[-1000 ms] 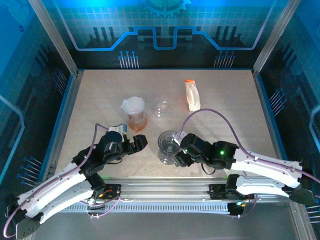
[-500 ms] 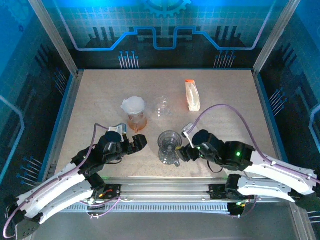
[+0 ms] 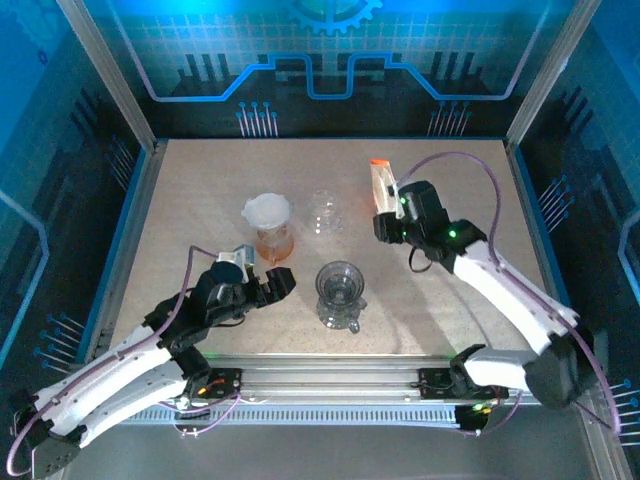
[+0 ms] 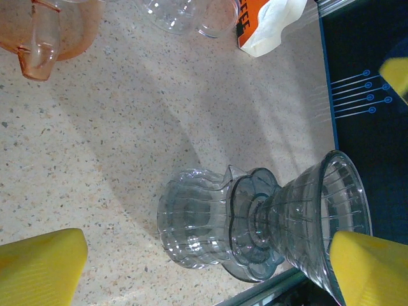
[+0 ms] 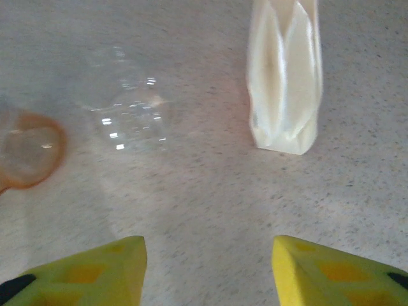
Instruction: Place the coffee filter in the dripper
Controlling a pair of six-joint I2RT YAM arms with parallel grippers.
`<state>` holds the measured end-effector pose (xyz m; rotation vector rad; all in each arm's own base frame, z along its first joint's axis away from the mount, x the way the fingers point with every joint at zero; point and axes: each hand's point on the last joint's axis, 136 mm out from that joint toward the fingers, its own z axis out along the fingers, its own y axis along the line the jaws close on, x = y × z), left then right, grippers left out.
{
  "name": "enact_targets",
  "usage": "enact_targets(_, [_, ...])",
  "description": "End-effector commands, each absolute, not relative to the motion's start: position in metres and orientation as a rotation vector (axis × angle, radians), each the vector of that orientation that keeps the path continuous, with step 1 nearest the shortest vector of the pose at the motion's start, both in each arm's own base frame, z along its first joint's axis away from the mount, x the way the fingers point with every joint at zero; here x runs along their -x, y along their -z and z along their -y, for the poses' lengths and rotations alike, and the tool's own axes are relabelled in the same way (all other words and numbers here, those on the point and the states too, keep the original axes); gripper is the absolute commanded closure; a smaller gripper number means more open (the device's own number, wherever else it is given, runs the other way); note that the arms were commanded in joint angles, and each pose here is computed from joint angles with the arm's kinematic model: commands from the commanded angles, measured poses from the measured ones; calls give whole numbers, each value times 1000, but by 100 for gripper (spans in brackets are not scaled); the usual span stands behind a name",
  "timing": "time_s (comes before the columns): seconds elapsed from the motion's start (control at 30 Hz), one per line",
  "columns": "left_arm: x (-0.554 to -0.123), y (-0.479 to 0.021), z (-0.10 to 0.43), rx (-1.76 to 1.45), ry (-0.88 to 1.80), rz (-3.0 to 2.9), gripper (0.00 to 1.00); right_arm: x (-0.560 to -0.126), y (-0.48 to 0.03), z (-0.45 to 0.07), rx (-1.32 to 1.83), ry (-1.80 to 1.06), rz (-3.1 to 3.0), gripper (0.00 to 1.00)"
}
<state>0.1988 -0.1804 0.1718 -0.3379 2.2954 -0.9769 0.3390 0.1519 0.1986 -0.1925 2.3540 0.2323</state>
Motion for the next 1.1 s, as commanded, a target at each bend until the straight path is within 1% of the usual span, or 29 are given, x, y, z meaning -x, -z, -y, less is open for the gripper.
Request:
enact_targets(0.0, [-200, -172, 183, 308, 975, -2286, 1, -377, -202, -149, 141, -261, -2322, 53])
enact_targets(0.07, [-200, -171, 184, 303, 974, -2290, 1, -395, -193, -146, 126, -235, -2340, 59])
enact_targets(0.17, [-201, -169, 185, 296, 969, -2297, 1, -419, -183, -144, 118, -193, -2361, 65])
enact_targets(0.27, [-202, -167, 187, 289, 962, -2304, 1, -440, -171, -142, 115, -159, -2389, 67])
enact_targets(0.43, [-204, -166, 188, 270, 940, -2315, 1, -472, -167, -142, 119, -104, -2389, 72])
enact_targets(0.73, [-206, -162, 184, 261, 894, -2324, 1, -504, -155, -139, 62, -44, -2408, 78])
enact_targets(0.9, [-208, -163, 184, 254, 879, -2324, 1, -515, -158, -137, -26, -67, -2382, 78])
enact_targets(1.07, [-209, -161, 185, 245, 867, -2332, 1, -526, -154, -143, -8, -72, -2403, 78])
